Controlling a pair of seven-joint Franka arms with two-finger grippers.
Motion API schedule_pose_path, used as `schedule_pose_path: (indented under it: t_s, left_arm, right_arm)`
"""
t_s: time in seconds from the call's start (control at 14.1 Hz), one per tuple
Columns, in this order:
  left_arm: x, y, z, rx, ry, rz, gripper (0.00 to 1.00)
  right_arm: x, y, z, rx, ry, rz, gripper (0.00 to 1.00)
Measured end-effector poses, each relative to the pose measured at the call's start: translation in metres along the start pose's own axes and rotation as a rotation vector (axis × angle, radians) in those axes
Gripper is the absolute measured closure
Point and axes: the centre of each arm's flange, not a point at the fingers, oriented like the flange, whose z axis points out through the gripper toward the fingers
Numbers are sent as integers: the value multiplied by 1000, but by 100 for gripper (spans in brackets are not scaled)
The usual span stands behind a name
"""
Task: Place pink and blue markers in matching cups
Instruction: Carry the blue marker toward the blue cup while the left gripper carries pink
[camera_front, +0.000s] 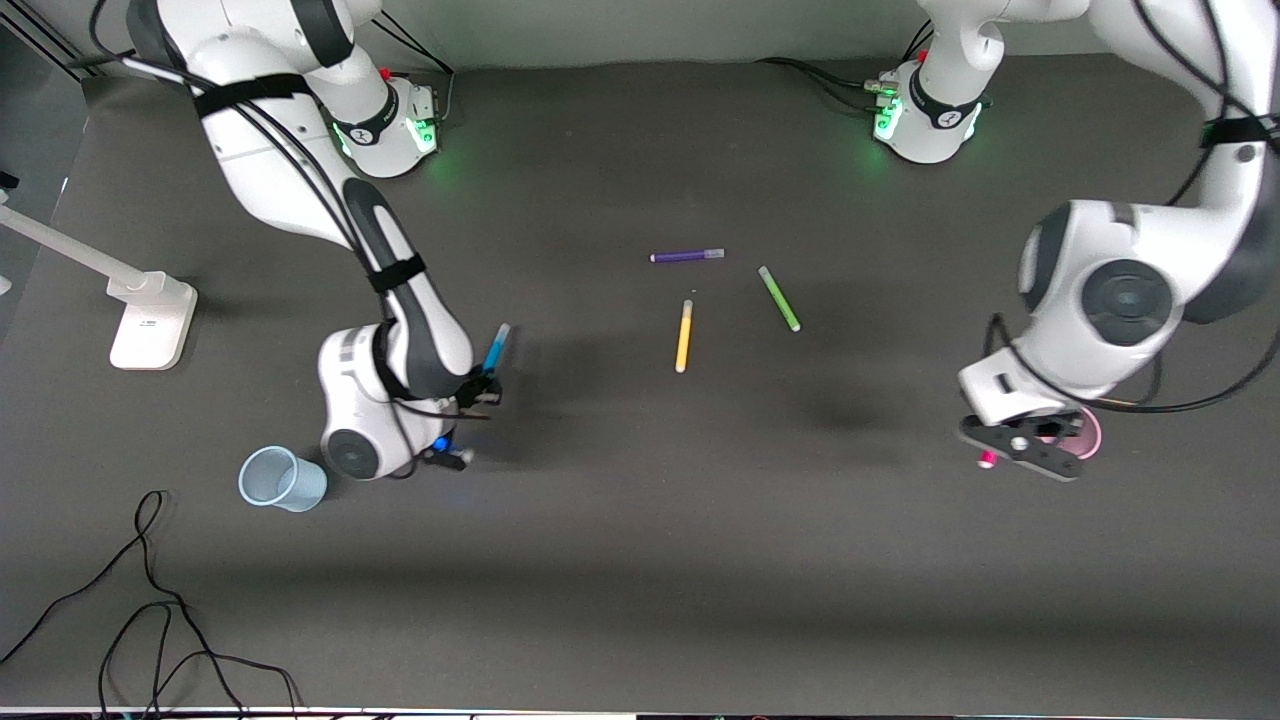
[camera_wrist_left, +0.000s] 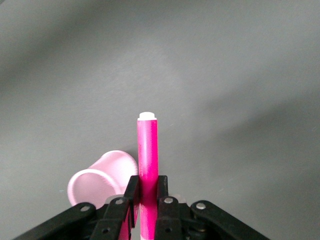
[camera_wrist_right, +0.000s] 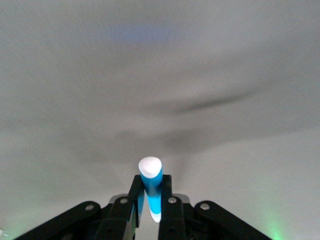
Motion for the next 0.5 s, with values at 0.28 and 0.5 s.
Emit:
schedule_pose_path:
  t_s: [0.28, 0.5]
  left_arm:
    - [-39, -69, 14, -134, 59, 84, 82]
    - [-66, -104, 28, -215, 137, 155, 82]
  right_arm:
    - [-9, 51, -126, -22, 236, 32, 83]
    - [-23, 107, -204, -49, 387, 67, 83]
